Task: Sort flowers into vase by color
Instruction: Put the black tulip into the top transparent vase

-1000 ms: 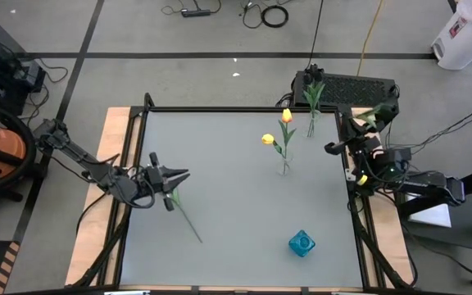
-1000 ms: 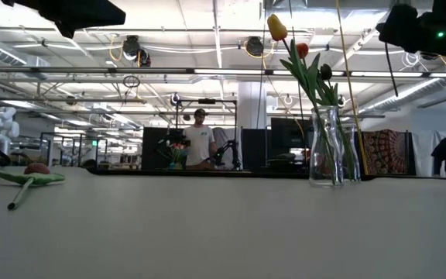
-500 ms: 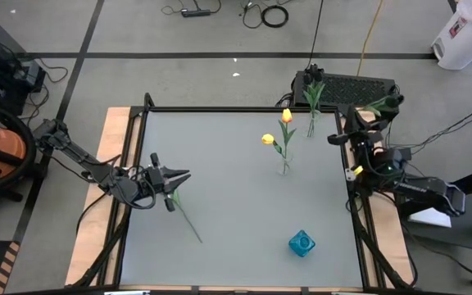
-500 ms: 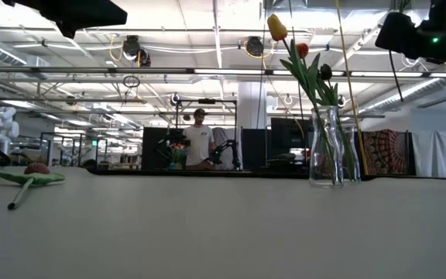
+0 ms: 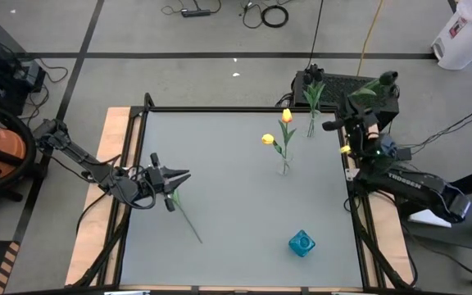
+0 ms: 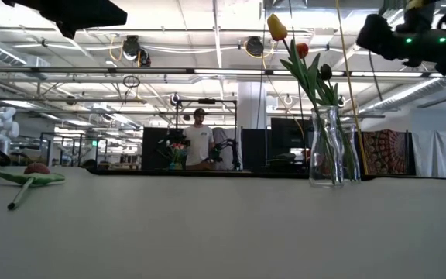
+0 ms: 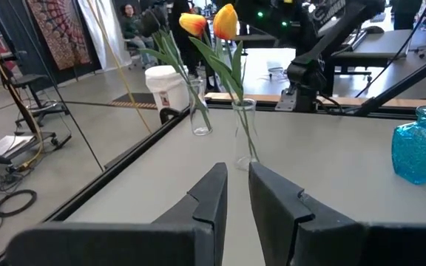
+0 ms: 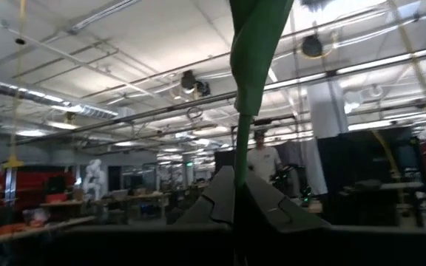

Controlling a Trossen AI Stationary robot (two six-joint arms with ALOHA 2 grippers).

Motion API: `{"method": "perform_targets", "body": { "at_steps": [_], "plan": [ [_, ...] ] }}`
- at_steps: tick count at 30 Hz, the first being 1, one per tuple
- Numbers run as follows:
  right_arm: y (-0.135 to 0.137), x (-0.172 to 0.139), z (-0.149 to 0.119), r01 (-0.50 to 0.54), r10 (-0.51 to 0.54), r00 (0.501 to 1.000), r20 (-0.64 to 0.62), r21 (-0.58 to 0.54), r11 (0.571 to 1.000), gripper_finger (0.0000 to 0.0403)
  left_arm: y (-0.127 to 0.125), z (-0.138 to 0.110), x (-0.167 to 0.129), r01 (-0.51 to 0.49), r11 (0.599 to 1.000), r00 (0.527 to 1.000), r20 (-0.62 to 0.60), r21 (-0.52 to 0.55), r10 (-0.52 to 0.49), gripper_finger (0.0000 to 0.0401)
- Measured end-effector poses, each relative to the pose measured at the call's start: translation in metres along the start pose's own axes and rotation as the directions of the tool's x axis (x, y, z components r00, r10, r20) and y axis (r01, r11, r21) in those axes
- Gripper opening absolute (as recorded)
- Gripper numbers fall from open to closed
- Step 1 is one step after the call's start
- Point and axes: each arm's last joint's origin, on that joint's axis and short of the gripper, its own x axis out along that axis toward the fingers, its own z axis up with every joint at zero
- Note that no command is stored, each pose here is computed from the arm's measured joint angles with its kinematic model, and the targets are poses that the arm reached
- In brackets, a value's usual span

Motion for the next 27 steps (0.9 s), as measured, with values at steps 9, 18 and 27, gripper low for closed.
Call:
{"method": "perform_targets", "body": {
  "at_steps": [9,18,27],
  "plan": [
    [0.012,0.035,0.004,-0.098,0.100,0.995,-0.020,0.084,0.992,0.0000,0.000,0.000,0.000,0.000,1.000,1.000,0.000,0.000,0.000,0.0066],
    [0.017,0.042,-0.004,-0.136,0.144,0.988,-0.059,0.117,0.984,0.0000,0.000,0.000,0.000,0.000,1.000,1.000,0.000,-0.001,0.000,0.0066],
    [0.018,0.041,-0.008,-0.169,0.175,0.983,-0.059,0.098,0.981,0.0000,-0.001,-0.001,0.000,0.004,1.000,1.000,-0.003,0.002,-0.004,0.0066]
  ]
}}
